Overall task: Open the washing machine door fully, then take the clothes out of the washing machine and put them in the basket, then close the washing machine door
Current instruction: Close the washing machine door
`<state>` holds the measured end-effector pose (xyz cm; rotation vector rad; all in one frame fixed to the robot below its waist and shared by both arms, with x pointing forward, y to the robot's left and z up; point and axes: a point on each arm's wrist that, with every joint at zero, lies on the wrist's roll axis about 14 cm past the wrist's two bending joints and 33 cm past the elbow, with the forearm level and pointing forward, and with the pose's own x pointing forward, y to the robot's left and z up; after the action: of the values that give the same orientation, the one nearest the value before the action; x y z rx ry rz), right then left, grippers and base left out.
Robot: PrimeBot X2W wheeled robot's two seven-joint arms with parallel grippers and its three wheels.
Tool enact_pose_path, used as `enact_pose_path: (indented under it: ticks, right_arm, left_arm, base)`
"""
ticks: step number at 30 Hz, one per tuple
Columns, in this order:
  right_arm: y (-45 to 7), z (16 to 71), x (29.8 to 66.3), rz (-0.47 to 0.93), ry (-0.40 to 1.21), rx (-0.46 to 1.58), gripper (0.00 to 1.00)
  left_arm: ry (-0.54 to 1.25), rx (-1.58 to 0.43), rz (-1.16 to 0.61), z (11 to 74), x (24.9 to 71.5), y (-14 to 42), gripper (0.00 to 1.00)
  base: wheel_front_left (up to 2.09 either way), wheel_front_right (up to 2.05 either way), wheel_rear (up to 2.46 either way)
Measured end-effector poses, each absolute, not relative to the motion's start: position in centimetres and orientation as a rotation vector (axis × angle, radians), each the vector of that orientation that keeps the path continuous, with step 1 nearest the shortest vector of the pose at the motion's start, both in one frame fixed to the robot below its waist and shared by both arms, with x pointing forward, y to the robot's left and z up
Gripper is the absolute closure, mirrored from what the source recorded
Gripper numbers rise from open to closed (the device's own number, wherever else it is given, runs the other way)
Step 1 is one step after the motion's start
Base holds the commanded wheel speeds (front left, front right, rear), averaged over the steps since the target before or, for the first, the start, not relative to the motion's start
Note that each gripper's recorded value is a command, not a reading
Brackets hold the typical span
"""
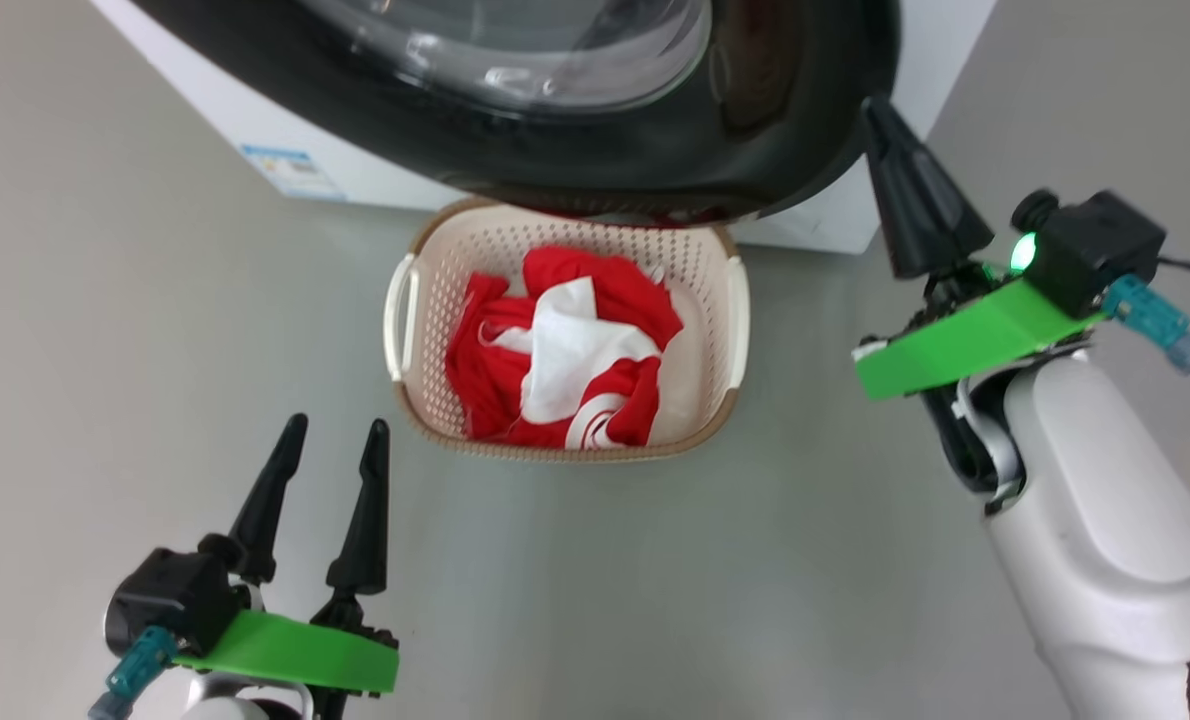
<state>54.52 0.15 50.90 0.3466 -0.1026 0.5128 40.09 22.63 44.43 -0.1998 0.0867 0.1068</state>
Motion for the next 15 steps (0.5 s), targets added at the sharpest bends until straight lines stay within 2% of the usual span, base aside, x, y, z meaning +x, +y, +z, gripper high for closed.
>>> enact_pose_path:
  ticks: [15]
  right_arm:
    - [1.1, 49.3, 59.6, 0.487, -0.128, 0.397, 1.00]
  left_arm:
    - [0.123, -0.206, 0.135, 42.6, 41.9, 23.5, 0.00]
  base:
    - [0.00, 0.00, 0.00]
